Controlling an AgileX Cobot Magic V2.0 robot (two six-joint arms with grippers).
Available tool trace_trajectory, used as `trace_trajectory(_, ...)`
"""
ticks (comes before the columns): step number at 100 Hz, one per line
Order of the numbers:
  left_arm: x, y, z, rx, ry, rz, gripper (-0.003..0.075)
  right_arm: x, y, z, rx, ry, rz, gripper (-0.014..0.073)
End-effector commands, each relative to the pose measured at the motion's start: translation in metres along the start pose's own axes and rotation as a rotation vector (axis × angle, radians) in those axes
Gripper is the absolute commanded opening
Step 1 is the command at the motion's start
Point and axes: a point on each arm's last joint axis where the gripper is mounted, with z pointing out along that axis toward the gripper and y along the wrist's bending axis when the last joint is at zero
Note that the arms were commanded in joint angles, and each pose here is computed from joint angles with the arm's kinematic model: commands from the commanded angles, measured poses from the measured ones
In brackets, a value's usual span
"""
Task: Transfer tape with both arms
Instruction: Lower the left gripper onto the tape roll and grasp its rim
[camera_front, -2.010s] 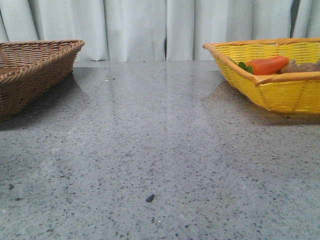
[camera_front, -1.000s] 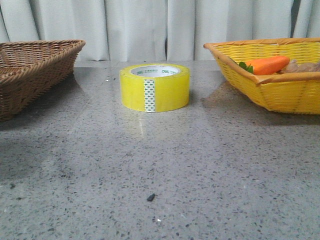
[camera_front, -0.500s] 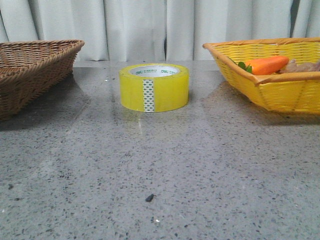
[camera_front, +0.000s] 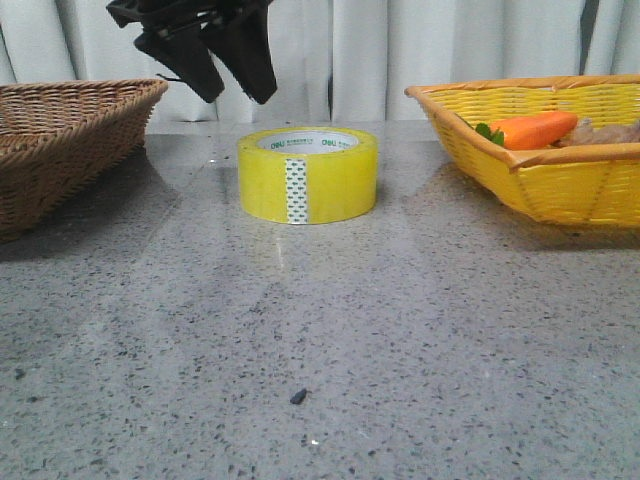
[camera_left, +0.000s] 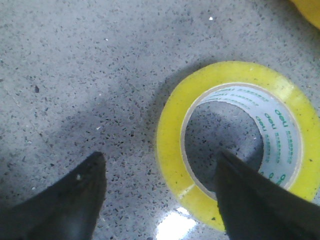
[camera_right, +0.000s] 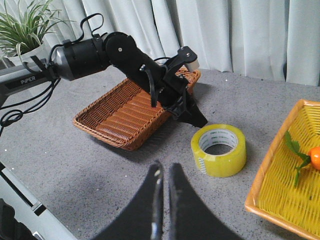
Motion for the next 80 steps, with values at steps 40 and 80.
trace_trajectory(40,-0.009,-0.006,0.000,0.053,-0.060,-0.048,0.0566,-0.014,-0.001,0.014,0.000,-0.058,0.009,-0.0065)
trace_trajectory(80,-0.006,-0.001,0.030,0.060,-0.016,-0.069,0.0418,-0.014,-0.004,0.020,0.019,-0.041,-0.001,-0.0065)
